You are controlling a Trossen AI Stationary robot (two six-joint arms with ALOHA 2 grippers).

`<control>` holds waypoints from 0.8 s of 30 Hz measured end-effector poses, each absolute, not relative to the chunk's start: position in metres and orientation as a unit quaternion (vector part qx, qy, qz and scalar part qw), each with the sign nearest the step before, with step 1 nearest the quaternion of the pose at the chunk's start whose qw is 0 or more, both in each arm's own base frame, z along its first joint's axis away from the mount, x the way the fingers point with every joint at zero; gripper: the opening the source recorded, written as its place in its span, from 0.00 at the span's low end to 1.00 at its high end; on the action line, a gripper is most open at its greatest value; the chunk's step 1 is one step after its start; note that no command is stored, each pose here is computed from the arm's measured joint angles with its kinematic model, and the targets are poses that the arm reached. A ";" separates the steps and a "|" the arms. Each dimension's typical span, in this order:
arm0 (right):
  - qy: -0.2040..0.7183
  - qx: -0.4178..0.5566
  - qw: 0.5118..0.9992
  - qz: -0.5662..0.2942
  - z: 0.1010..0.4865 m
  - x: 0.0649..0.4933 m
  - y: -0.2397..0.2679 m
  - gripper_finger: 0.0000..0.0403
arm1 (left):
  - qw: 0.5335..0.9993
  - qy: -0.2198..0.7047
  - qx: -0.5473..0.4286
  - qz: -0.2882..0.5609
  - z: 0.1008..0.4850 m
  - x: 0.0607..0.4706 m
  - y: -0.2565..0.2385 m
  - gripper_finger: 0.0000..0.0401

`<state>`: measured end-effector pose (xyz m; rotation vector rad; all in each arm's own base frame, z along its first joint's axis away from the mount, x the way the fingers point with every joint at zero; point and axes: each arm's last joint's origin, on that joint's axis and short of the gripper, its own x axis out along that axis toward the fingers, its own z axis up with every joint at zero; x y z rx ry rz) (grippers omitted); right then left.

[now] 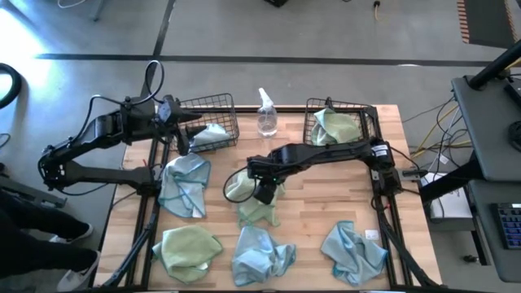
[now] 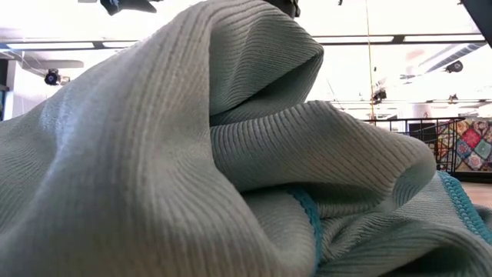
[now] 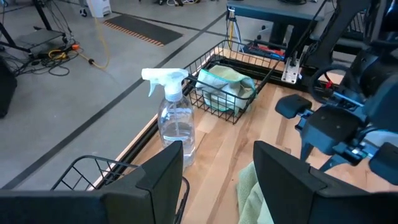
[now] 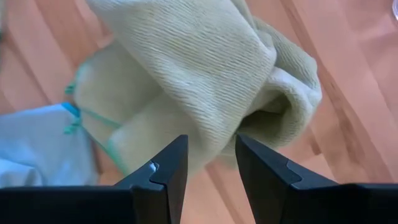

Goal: Sort microfiber towel by color & place in baskets
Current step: Put the green microfiber cloth into the right wire basket

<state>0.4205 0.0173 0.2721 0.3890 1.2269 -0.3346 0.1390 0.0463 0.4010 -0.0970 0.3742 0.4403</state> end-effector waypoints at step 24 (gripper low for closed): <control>0.555 0.190 0.795 -0.154 0.252 0.425 0.011 0.32 | 0.954 0.202 -0.045 0.216 0.395 0.158 0.052 0.45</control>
